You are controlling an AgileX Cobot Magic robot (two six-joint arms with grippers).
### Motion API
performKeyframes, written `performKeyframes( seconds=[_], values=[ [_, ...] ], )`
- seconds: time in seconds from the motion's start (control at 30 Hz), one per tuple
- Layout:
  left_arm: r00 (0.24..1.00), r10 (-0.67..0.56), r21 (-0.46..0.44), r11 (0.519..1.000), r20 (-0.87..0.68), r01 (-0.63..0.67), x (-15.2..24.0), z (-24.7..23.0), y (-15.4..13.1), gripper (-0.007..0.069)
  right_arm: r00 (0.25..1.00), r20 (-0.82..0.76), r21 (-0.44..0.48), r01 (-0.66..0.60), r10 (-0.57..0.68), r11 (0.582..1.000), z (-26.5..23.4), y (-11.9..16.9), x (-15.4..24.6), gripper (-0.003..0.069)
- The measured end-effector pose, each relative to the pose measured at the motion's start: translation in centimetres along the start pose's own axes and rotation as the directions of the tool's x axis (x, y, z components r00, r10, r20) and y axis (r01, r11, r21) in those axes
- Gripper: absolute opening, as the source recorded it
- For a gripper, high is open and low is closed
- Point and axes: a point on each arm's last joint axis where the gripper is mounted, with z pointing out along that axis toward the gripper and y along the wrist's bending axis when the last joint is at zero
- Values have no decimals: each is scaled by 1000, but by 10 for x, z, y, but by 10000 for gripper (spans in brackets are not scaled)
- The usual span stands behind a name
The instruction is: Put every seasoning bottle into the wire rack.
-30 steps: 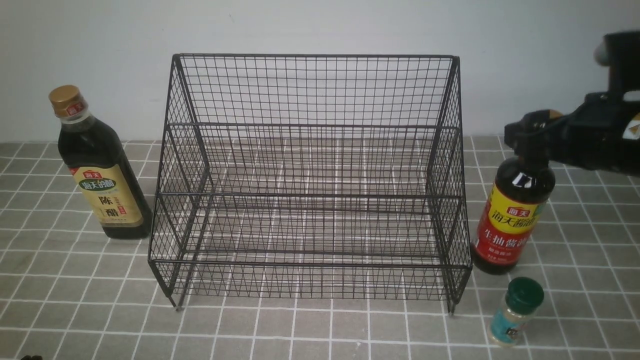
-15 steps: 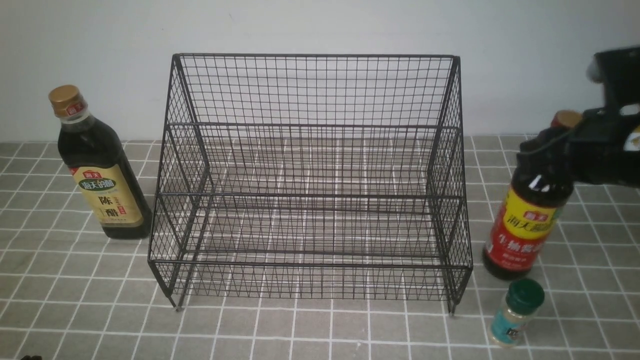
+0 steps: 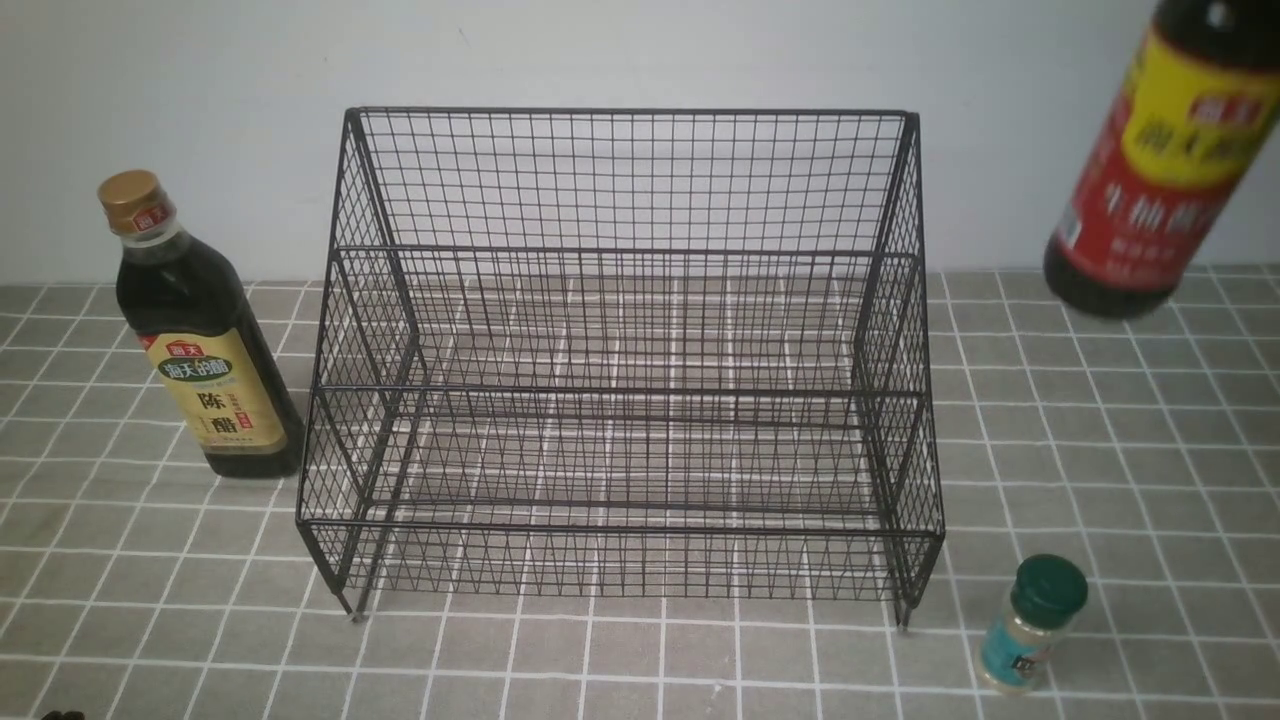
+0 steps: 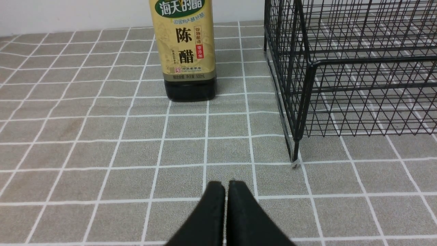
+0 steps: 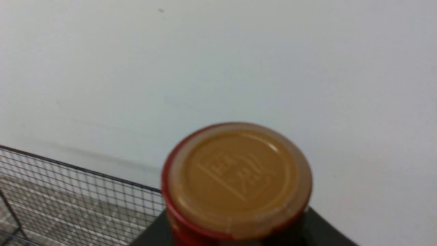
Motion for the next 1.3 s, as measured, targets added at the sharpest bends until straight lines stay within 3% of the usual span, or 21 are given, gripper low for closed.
performKeyframes(
  seconds=[0.3,0.77,0.97,1.3],
  values=[
    [1000,0,0,1000,0,0,0,0,0,-7,999,16,-215,35,-33,976,23,56,-16,274],
    [1000,0,0,1000,0,0,0,0,0,-7,971,-233,-242,3,-61,970,114,80,48,273],
    [1000,0,0,1000,0,0,0,0,0,-7,901,-422,-256,-9,-103,967,128,84,78,273],
    [1000,0,0,1000,0,0,0,0,0,-7,814,-561,-267,-6,-150,964,146,88,107,273]
  ],
)
